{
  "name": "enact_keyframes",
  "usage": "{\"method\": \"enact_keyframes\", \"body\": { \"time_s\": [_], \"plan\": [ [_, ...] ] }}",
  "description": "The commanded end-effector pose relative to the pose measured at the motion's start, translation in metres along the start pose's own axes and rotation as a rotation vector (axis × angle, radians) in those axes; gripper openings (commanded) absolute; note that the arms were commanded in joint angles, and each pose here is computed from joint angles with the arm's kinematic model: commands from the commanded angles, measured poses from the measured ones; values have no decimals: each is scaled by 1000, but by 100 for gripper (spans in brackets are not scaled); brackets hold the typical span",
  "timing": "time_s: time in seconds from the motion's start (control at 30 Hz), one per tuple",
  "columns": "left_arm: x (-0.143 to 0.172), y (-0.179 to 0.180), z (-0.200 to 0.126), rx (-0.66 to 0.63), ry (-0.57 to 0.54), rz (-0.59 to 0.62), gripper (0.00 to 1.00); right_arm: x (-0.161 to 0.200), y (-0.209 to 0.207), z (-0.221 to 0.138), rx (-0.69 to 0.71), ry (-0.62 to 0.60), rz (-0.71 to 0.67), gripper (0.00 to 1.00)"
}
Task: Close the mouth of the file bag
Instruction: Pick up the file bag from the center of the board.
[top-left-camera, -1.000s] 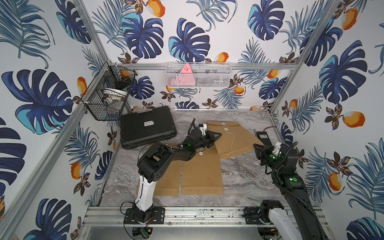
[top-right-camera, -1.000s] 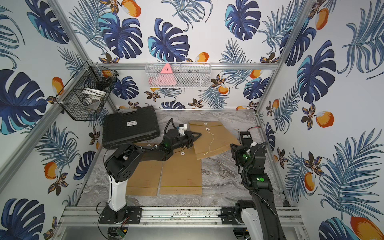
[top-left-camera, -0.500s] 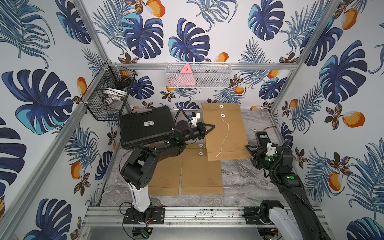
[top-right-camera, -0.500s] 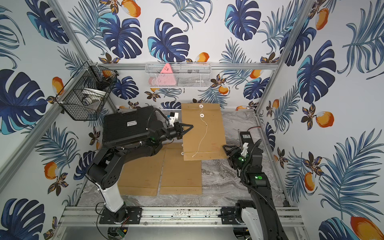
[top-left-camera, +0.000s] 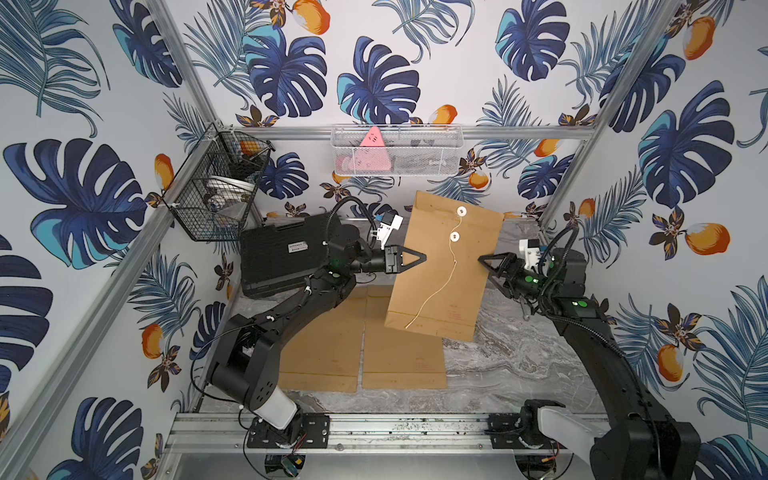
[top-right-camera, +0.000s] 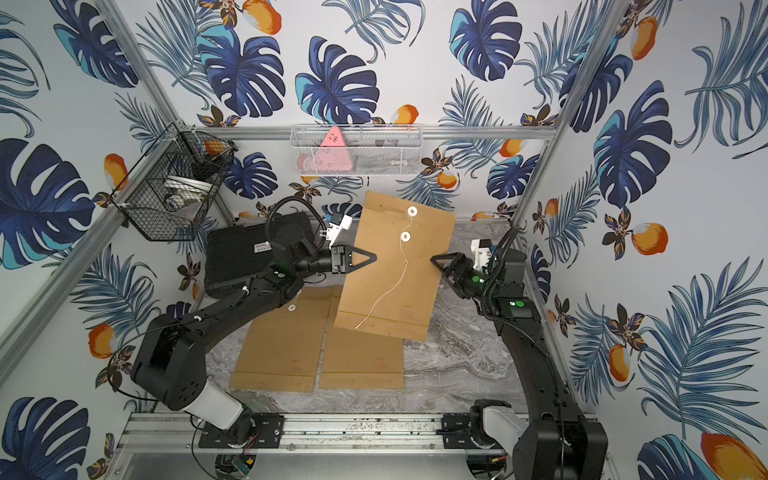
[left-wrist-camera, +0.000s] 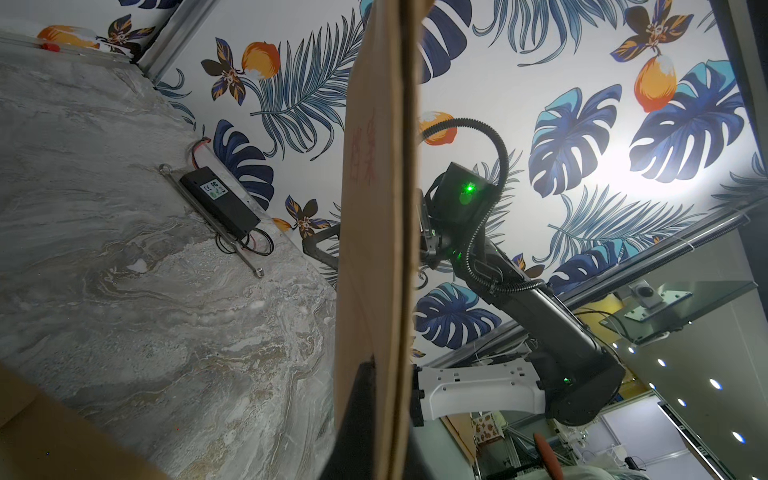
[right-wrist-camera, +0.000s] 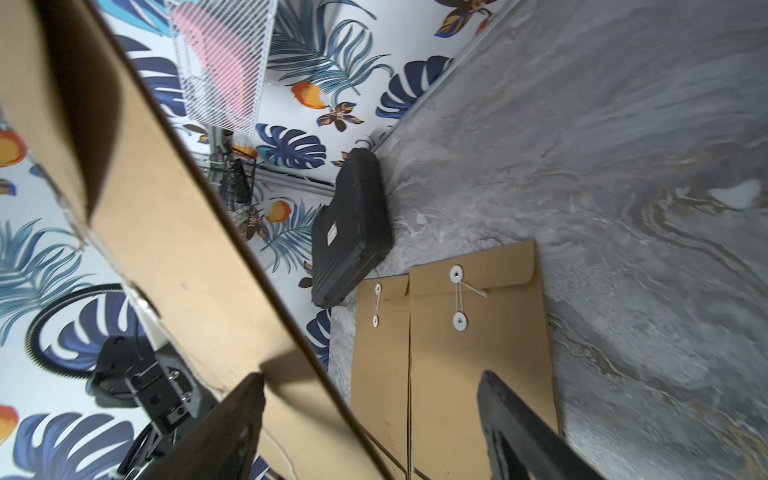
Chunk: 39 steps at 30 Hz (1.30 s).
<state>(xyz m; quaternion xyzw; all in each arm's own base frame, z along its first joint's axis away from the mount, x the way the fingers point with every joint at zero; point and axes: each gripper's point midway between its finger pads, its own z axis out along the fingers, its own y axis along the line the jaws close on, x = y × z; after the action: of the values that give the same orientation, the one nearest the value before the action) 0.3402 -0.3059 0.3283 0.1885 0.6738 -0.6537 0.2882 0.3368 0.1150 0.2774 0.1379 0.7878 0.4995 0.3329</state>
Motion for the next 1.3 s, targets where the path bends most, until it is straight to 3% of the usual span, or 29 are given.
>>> {"method": "enact_keyframes", "body": {
  "time_s": [0.0, 0.13, 0.3, 0.37, 0.5, 0.7, 0.97, 1.13, 1.27],
  "plan": [
    [-3, -26, -2, 109, 3, 58, 0, -5, 43, -1, -185, 22, -108, 77],
    [-6, -38, -3, 170, -9, 49, 0, 3, 65, 1, -303, 70, -142, 60],
    [-3, -39, -4, 132, 14, 66, 0, 8, 79, -5, -387, 67, -182, 24],
    [-1, -39, -6, 102, 30, 82, 2, 8, 83, -7, -402, 63, -196, 17],
    [-4, -42, -8, 64, 42, 117, 16, 9, 86, -6, -417, 76, -206, 7],
    [-26, -44, -15, 65, 13, 118, 31, 11, 97, -13, -472, 61, -245, 0],
    [-45, -36, -17, 32, 1, 95, 37, 17, 109, -23, -516, 40, -307, 0],
    [-47, -41, -13, 67, -15, 88, 31, 20, 110, -14, -509, 50, -312, 0],
    [-50, -42, -12, 93, -39, 76, 11, 24, 110, -5, -501, 71, -316, 0]
  ]
}}
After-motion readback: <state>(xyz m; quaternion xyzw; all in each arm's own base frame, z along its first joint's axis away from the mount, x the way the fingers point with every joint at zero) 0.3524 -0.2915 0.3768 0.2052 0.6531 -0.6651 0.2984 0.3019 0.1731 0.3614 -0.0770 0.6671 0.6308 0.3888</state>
